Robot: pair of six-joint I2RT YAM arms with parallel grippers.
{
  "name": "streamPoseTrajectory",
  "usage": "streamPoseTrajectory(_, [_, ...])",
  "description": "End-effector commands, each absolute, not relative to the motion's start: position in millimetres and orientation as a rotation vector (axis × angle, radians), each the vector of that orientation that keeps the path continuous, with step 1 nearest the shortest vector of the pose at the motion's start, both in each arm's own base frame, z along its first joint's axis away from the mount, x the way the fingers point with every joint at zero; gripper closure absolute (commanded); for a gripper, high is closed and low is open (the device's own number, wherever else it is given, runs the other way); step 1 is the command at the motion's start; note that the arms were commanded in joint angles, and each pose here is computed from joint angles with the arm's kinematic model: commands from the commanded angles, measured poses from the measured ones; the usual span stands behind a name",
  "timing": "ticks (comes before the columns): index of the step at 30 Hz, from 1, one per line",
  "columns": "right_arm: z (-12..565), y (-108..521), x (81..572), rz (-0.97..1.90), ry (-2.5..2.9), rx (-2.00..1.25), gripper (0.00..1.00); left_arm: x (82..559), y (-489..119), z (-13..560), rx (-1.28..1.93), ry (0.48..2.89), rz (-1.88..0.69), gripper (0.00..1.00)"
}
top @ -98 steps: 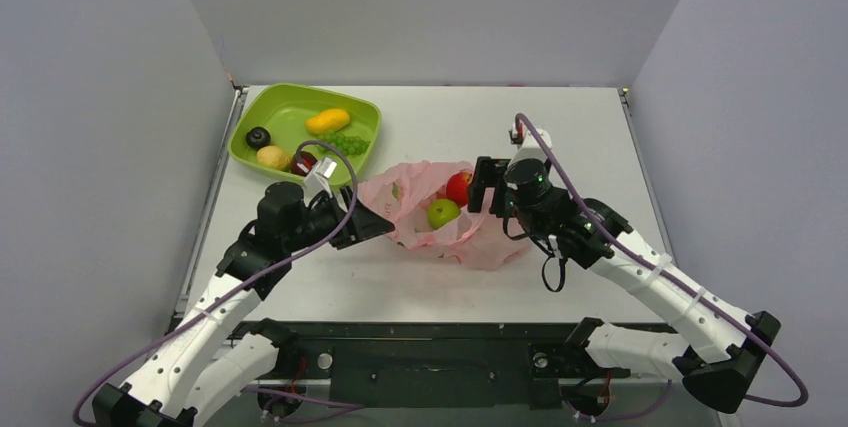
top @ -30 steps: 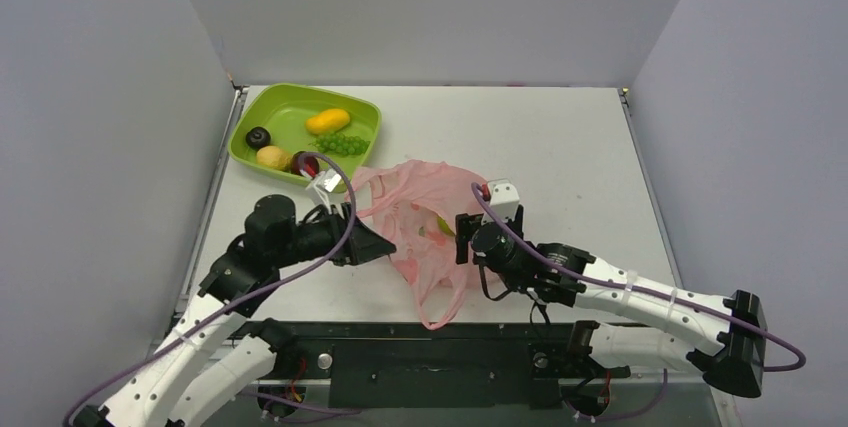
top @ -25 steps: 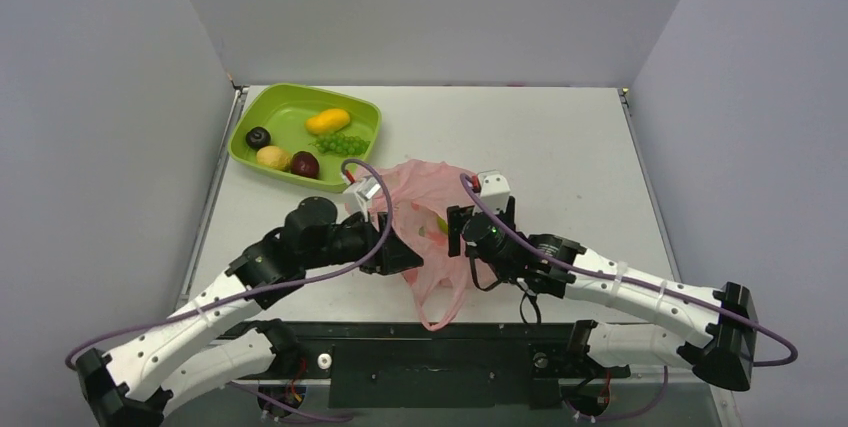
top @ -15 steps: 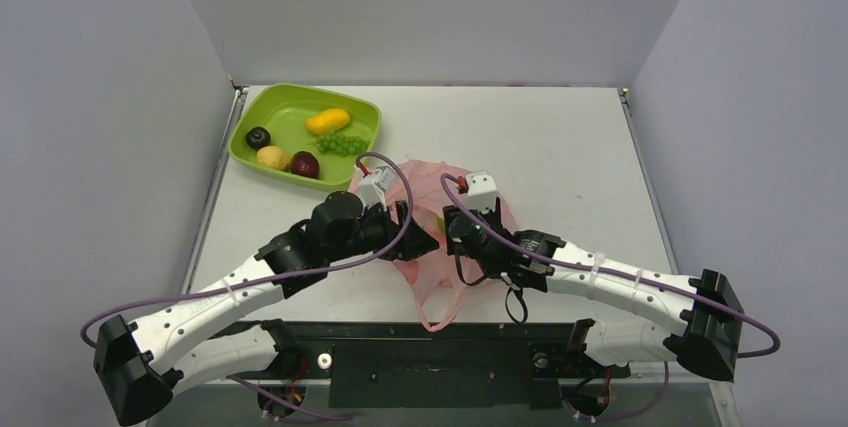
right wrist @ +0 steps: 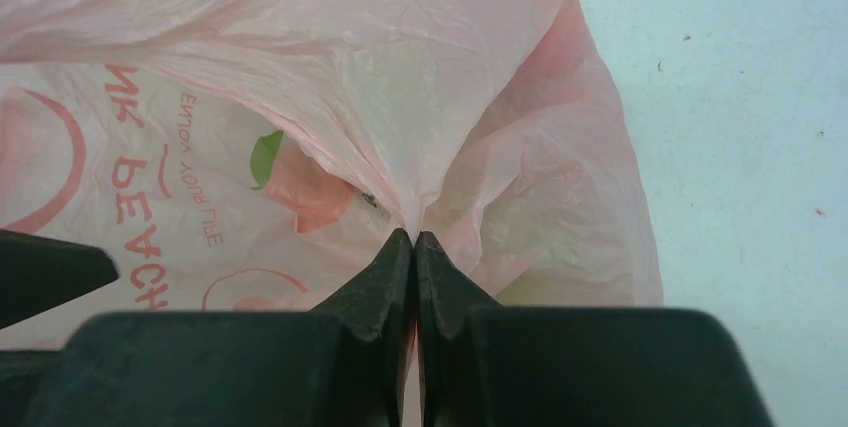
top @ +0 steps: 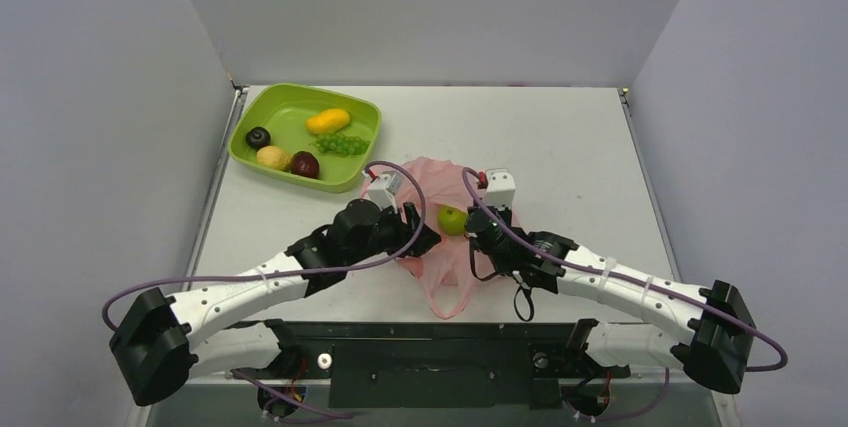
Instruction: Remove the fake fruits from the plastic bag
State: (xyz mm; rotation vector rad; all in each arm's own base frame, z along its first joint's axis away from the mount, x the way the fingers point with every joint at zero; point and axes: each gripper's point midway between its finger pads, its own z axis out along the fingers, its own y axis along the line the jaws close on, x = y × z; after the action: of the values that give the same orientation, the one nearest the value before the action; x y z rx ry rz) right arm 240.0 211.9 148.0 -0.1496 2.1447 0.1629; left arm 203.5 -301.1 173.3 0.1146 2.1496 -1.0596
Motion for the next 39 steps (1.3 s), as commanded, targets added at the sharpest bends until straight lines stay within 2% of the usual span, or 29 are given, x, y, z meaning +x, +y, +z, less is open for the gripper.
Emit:
streamPoseTrajectory(1, [172.2,207.3,247.6,0.237,2.072,-0.051,1.0,225.3,-318.0,188.2,0.146,2.038,-1.046,0.48])
streamPoseTrajectory(9, [164.1,205.6,243.7,0.274,2.087,-0.042,1.0,255.0,-349.0,170.2,0.203,2.072,-0.952,0.47])
streamPoseTrajectory(18, [155.6,197.9,238.4,0.295,2.094,-0.025,1.0,289.4,-350.8,134.4,0.159,2.119,-0.754,0.34])
streamPoseTrajectory(26, [150.9,194.2,237.1,0.295,2.102,-0.027,1.0,313.6,-358.4,119.9,0.145,2.173,-0.621,0.33])
streamPoseTrajectory(35, [147.8,193.0,237.2,0.298,2.108,-0.026,1.0,317.5,-359.5,115.7,0.101,2.175,-0.62,0.34])
streamPoseTrajectory(36, [148.1,193.1,237.1,0.299,2.108,-0.028,1.0,317.6,-360.0,114.7,0.111,2.172,-0.619,0.32])
streamPoseTrajectory(38, [147.6,193.2,236.7,0.301,2.11,-0.032,1.0,318.2,-363.1,116.2,0.121,2.155,-0.639,0.17])
streamPoseTrajectory(39, [148.0,193.0,236.5,0.302,2.108,-0.032,1.0,317.9,-365.4,116.6,0.127,2.145,-0.655,0.15])
